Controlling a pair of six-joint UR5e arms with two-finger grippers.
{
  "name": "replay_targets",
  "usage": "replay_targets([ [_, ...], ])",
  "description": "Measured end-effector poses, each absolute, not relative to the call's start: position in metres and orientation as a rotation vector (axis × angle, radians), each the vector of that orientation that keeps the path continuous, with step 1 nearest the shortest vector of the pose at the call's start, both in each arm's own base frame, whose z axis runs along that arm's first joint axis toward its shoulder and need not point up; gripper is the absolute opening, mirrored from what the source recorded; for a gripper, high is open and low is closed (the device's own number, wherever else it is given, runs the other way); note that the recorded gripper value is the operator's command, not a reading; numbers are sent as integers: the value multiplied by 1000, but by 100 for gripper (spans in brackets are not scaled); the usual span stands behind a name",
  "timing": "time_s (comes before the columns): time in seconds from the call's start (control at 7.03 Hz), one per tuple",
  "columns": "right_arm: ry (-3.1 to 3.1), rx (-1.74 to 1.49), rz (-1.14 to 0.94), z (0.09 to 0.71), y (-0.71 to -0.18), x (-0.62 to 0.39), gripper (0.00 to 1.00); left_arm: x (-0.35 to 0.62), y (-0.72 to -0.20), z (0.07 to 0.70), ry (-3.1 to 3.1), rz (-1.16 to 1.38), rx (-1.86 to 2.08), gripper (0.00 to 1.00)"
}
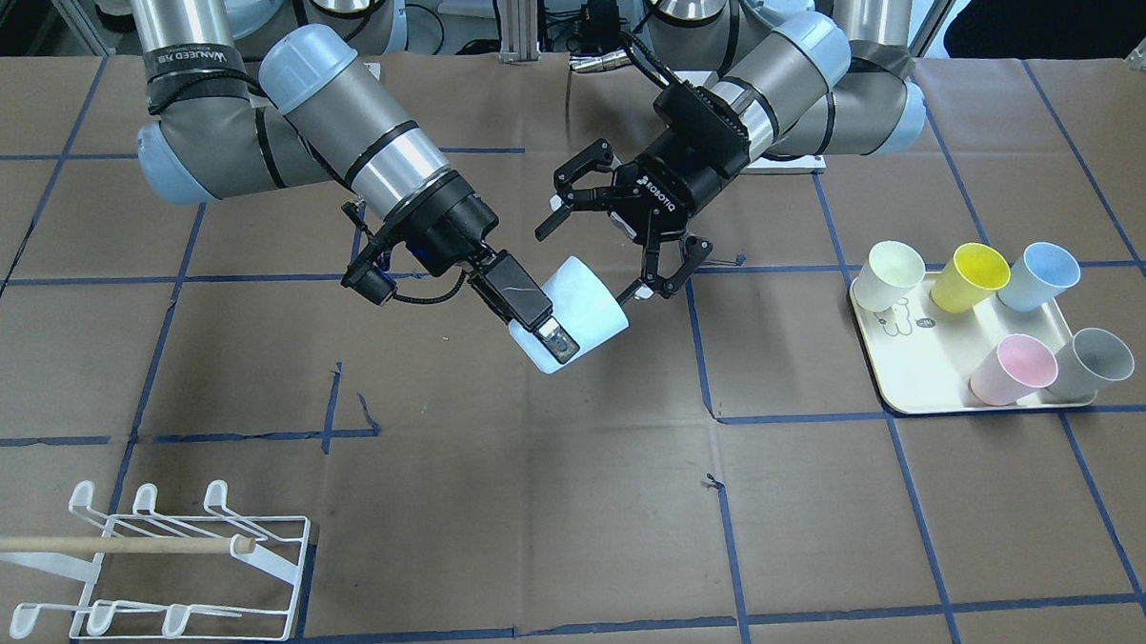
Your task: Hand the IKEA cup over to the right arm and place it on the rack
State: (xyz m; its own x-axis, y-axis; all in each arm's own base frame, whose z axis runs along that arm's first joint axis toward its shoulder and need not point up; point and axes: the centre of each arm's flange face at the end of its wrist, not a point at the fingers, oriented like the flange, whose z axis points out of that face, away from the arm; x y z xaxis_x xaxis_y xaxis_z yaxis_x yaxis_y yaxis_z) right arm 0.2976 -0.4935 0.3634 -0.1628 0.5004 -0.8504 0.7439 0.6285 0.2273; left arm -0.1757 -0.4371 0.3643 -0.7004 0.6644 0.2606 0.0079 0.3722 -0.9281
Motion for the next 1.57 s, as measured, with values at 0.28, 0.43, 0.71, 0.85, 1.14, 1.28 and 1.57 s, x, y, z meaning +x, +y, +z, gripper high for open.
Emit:
replay_targets([
  [0.28, 1810, 993, -330, 372, -503, 293, 23, -132, -436, 370, -2072, 1387, -452, 99],
  [0.43, 1809, 981, -368, 376, -509, 284, 15, -111, -441, 371, -2122, 1373, -375, 99],
  [0.71, 1848, 915, -522, 384, -524, 256, 15, -79, -472, 368, -2366, 1290, -154, 99],
  [0.85, 1899, 879, -688, 386, -533, 236, 14, -74, -493, 371, -2519, 1191, -59, 99],
  [1.14, 2061, 790, -1069, 387, -553, 185, 14, -88, -525, 396, -2843, 878, 31, 99],
  [1.28, 2157, 703, -1237, 389, -561, 161, 14, -96, -535, 421, -2983, 654, 39, 99],
  [1.57, 2276, 507, -1487, 396, -577, 122, 15, -101, -523, 468, -3103, 171, 51, 100],
])
